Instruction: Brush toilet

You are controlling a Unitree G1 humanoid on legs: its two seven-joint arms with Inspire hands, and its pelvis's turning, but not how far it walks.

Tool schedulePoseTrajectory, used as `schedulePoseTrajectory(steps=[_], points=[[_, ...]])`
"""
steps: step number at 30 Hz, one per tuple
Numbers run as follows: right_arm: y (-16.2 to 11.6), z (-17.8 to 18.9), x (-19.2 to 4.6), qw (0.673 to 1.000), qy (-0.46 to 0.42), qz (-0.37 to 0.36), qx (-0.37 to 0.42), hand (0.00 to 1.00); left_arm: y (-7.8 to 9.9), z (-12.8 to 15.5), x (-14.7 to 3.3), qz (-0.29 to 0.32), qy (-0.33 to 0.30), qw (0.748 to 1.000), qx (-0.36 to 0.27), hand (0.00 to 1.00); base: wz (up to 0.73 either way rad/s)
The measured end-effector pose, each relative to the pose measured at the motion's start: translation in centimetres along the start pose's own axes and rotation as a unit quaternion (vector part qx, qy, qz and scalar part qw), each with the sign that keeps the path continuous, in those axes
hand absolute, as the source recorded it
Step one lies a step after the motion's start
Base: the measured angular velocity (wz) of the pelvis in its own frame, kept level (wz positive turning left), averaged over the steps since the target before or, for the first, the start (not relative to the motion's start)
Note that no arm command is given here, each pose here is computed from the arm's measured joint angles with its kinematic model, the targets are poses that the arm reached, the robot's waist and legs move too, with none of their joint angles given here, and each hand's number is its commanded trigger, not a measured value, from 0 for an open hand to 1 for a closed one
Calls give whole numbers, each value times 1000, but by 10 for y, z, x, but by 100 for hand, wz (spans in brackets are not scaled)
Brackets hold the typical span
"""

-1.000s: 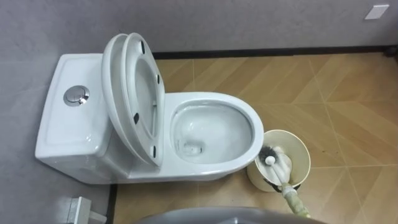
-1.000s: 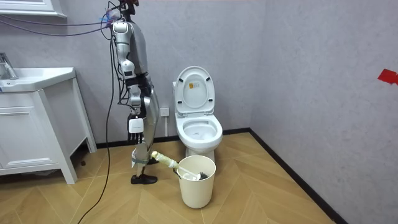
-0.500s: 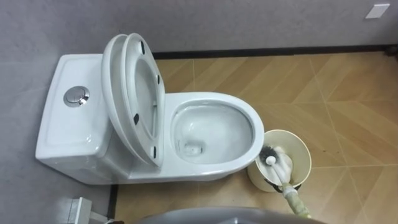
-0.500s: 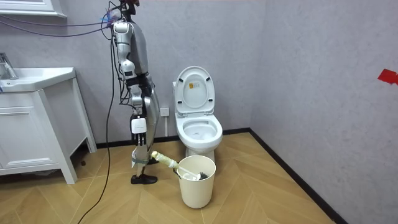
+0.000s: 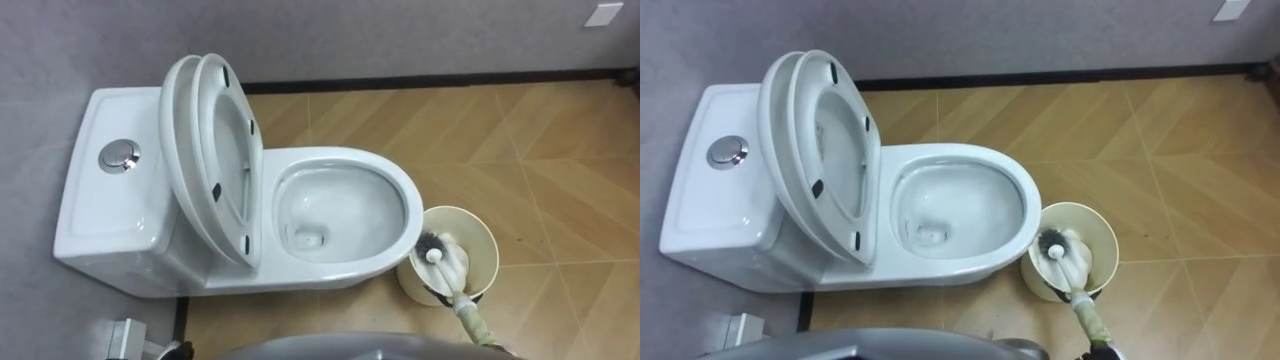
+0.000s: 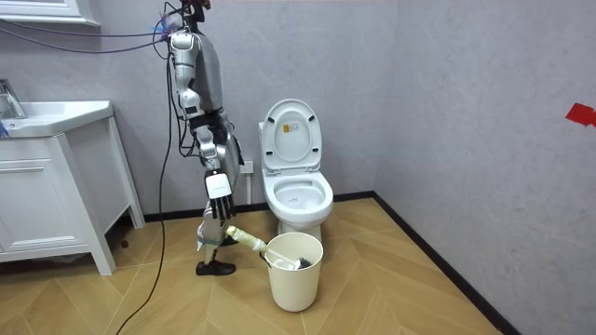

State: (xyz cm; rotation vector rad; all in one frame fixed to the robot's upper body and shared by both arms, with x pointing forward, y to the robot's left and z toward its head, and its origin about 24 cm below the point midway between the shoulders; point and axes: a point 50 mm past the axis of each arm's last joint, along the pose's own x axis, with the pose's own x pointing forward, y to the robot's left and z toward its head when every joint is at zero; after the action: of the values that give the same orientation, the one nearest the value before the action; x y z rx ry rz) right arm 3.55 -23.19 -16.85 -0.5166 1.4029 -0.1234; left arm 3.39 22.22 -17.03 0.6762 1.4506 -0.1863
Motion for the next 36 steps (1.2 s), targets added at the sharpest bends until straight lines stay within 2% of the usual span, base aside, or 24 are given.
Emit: schedulePoseTrajectory(steps=[10, 16, 21, 27, 33, 36], points=[[-2, 6, 0, 998, -19, -20, 61, 0, 3, 1, 0, 18, -6, 1000, -4, 0, 0], [-8, 15, 1, 996, -35, -40, 71, 0, 8, 2, 1, 23, -17, 1000, -11, 0, 0], [-24, 38, 3, 993, -66, -65, 75, 0, 23, 6, 2, 46, -29, 998, -29, 0, 3], [-47, 67, 4, 985, -97, -107, 99, 0, 37, 22, 3, 77, -55, 994, -46, 0, 15], [-66, 83, 5, 979, -92, -128, 131, 0, 43, 27, 3, 84, -58, 990, -97, 0, 12], [-71, 87, 5, 976, -94, -135, 142, 0, 46, 30, 3, 92, -59, 989, -100, 0, 0]])
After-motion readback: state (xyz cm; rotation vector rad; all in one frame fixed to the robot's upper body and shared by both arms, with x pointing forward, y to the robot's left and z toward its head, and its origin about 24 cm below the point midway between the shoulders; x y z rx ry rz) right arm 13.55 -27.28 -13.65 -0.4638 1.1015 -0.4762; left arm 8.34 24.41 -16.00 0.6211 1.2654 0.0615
